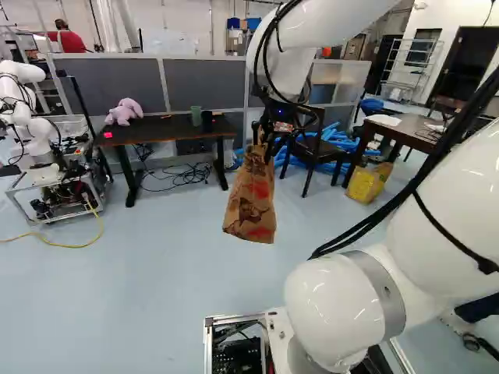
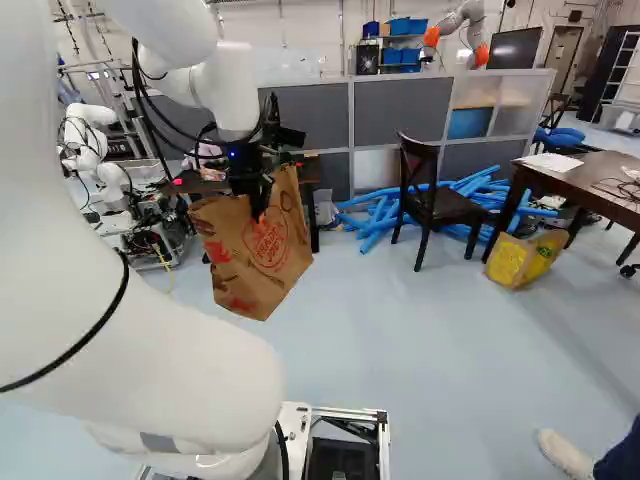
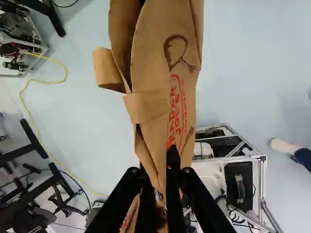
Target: Pick up the bag on the ground and place it on the table
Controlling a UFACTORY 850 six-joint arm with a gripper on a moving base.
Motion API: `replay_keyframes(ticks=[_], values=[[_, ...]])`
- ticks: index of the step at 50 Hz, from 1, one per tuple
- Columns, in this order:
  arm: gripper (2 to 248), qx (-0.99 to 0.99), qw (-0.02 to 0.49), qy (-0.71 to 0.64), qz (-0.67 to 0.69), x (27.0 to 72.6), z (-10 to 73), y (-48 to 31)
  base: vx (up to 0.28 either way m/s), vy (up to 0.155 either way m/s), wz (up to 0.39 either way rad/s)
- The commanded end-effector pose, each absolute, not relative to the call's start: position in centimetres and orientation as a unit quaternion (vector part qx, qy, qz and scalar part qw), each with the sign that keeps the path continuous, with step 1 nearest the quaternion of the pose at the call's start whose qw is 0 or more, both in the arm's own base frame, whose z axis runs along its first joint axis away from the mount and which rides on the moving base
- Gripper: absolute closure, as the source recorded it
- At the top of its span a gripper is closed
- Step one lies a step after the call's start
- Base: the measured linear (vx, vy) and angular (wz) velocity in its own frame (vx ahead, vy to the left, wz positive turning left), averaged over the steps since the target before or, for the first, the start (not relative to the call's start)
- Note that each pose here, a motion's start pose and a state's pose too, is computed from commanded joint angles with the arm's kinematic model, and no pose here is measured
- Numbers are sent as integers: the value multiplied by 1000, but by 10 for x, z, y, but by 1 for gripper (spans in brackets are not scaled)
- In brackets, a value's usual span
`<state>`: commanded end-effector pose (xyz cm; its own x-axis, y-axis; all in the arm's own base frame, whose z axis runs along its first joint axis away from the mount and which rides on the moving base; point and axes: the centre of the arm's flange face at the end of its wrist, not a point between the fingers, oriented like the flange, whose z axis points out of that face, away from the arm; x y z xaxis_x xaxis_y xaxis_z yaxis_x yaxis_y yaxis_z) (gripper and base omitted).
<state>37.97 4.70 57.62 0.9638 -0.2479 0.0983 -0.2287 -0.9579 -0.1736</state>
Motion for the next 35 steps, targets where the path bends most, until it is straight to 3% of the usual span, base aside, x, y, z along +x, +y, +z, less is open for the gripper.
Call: replay_keyframes(ticks=[35], values=[[225,-988,81,121,-60,380,576,47,208,43,182]])
